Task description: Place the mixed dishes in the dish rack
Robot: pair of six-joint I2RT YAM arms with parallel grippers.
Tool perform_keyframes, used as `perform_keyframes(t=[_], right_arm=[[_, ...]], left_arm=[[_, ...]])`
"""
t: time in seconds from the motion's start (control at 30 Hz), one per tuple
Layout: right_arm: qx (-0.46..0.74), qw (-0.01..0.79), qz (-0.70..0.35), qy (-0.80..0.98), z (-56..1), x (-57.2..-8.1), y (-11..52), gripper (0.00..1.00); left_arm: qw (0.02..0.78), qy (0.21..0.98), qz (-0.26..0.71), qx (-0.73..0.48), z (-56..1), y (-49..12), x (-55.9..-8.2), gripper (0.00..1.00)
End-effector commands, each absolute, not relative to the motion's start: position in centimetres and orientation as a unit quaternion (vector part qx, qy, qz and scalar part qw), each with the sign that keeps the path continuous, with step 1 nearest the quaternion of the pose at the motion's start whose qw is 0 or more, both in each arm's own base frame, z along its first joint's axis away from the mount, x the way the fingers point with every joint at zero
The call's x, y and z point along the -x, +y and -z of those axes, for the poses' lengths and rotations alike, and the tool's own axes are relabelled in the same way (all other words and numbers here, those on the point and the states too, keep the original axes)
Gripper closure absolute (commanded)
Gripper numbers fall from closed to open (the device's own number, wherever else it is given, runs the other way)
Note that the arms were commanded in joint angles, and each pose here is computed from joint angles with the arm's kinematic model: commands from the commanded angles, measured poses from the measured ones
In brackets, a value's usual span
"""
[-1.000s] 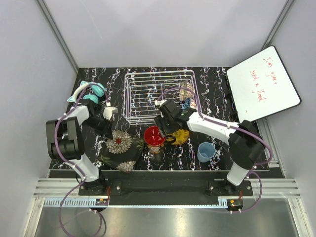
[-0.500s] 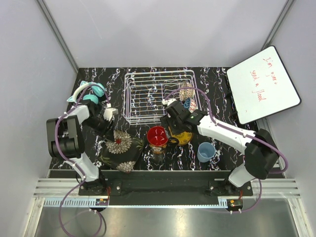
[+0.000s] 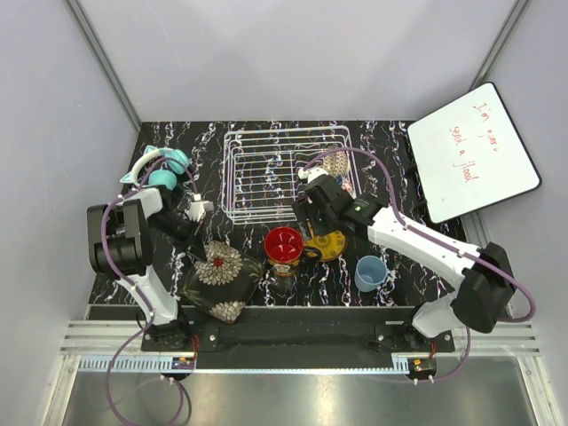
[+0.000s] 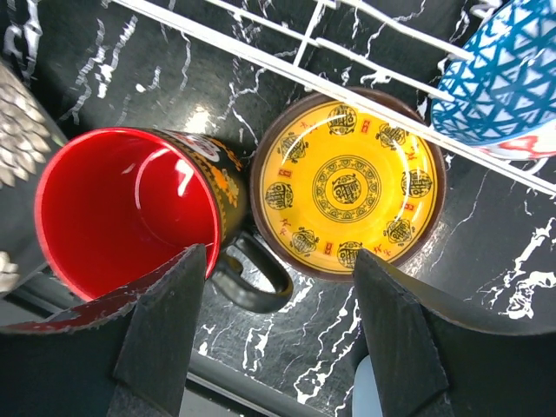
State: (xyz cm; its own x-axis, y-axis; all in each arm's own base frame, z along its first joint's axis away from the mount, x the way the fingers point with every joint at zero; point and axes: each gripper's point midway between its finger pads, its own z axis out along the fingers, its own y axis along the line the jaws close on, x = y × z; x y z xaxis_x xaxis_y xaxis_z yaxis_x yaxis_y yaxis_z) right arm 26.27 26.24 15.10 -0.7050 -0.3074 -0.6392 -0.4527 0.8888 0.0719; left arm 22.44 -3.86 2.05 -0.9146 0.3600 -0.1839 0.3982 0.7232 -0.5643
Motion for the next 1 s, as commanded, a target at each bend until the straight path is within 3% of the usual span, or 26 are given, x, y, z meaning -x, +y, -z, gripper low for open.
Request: perform_keyframes(t=[0.0, 0.23, 0.67, 0.97], right_arm=[[0.186, 0.37, -0.13, 0.901, -19.2, -26.7, 26.2, 0.23], [0.201, 0.377, -0.146, 0.892, -20.3, -27.3, 27.4, 0.23], [0.24, 0.384, -0.172, 0.875, -21.1, -29.2, 30.9, 0.22], [0.317, 0.357, -0.283, 0.832, -21.9, -29.5, 38.0, 0.06]], left_arm=[[0.071, 0.92, 0.296, -0.248, -3.6, -3.4, -24.5, 1.0], [0.139, 0.894, 0.341, -0.257, -11.3, -5.2, -25.4, 1.0], [0.19, 0.878, 0.381, -0.218, -15.9, -3.0, -24.9, 1.0], [0.227, 0.843, 0.436, -0.218, -18.3, -3.8, -25.5, 1.0]])
